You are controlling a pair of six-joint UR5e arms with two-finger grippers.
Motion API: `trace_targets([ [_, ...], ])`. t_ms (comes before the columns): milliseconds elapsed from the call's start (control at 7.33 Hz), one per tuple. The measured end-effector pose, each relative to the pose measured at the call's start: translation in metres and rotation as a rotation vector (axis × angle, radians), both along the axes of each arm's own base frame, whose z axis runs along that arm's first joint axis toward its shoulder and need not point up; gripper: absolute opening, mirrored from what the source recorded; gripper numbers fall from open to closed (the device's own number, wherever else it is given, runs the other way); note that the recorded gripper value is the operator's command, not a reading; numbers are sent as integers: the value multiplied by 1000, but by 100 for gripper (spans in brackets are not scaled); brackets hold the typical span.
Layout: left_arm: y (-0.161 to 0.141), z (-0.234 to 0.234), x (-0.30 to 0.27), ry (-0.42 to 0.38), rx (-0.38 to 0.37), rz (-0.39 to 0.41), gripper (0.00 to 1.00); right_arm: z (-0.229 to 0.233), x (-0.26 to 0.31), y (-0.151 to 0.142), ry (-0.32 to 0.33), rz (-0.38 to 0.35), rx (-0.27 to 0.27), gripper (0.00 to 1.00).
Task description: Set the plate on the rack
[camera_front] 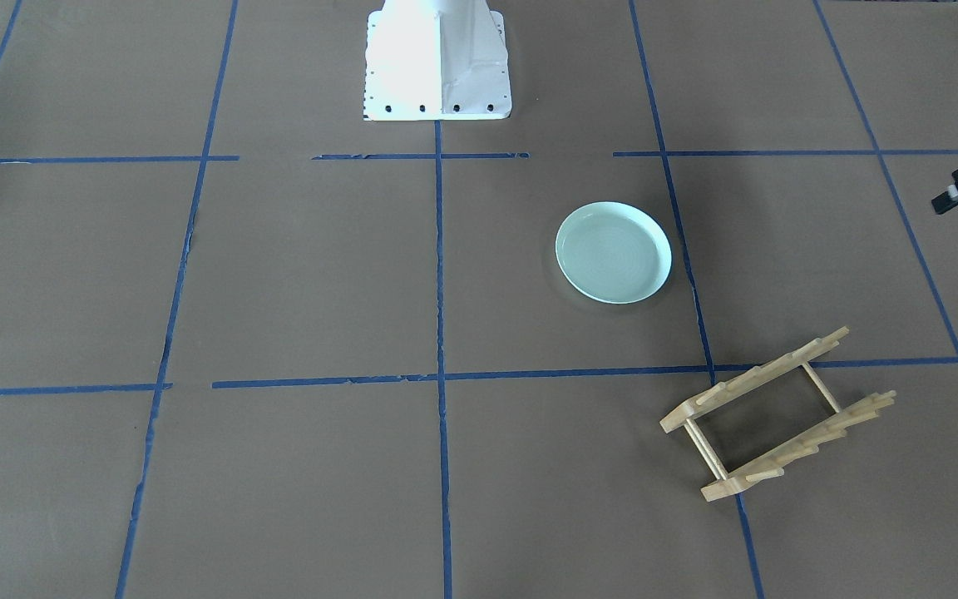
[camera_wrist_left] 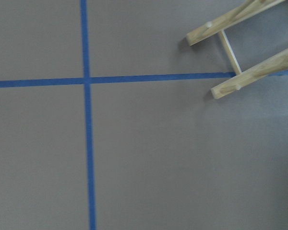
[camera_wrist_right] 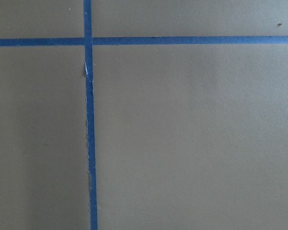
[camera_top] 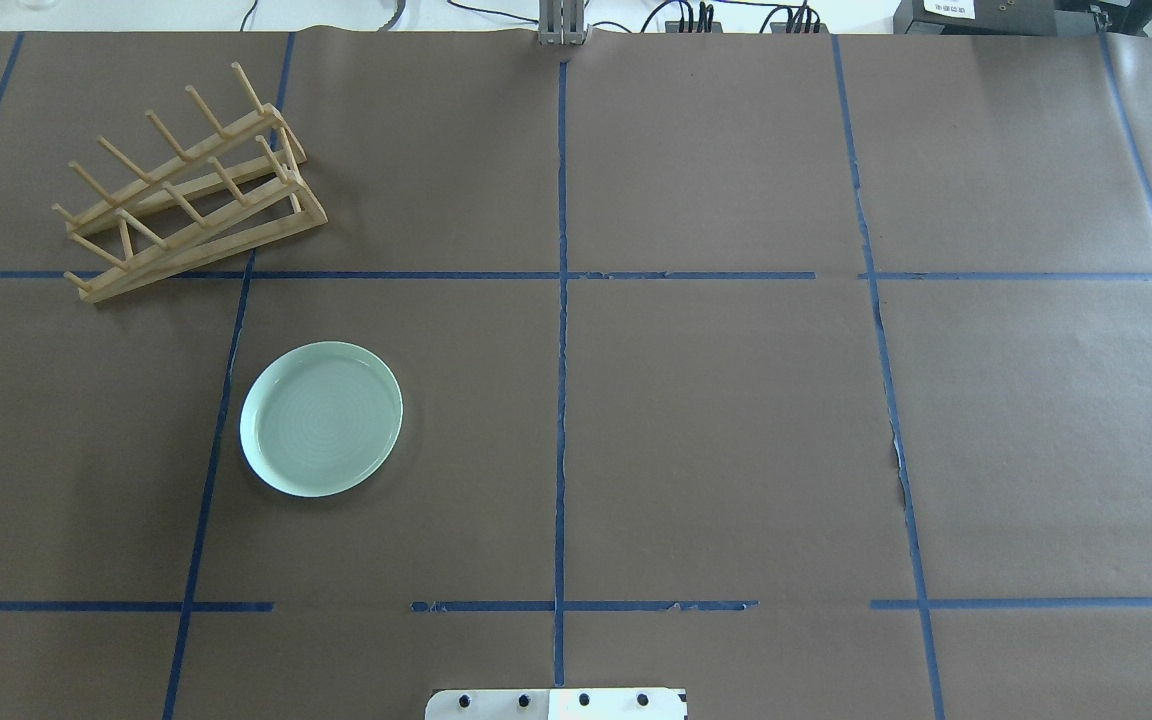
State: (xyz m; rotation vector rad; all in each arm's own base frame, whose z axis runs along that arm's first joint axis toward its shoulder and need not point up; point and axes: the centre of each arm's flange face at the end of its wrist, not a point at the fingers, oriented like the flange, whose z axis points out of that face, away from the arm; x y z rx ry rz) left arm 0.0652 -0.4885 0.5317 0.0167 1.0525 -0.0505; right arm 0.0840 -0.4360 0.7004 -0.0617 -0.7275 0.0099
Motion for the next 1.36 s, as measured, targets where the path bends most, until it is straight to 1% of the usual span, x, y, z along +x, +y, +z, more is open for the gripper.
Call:
trace_targets([
  [273,-26,-84,94,-9,-136,-92,100,0,0,0,0,0,0,100],
  [409,-32,-125,148,0,-203,-108,100,0,0,0,0,0,0,100],
  [545,-29,-157,211,-19,-250,-95,99,0,0,0,0,0,1,100],
  [682,-25,-182,274,-82,-264,-91,98,0,0,0,0,0,1,100],
  [818,-27,-200,324,-152,-267,-96,98,0,0,0,0,-1,1,100],
  [955,-26,-207,359,-202,-276,-85,98,0,0,0,0,0,1,100],
  [1227,-11,-208,410,-253,-311,-55,98,0,0,0,0,0,1,100],
  [1364,-9,-211,432,-274,-339,-54,97,0,0,0,0,0,1,100],
])
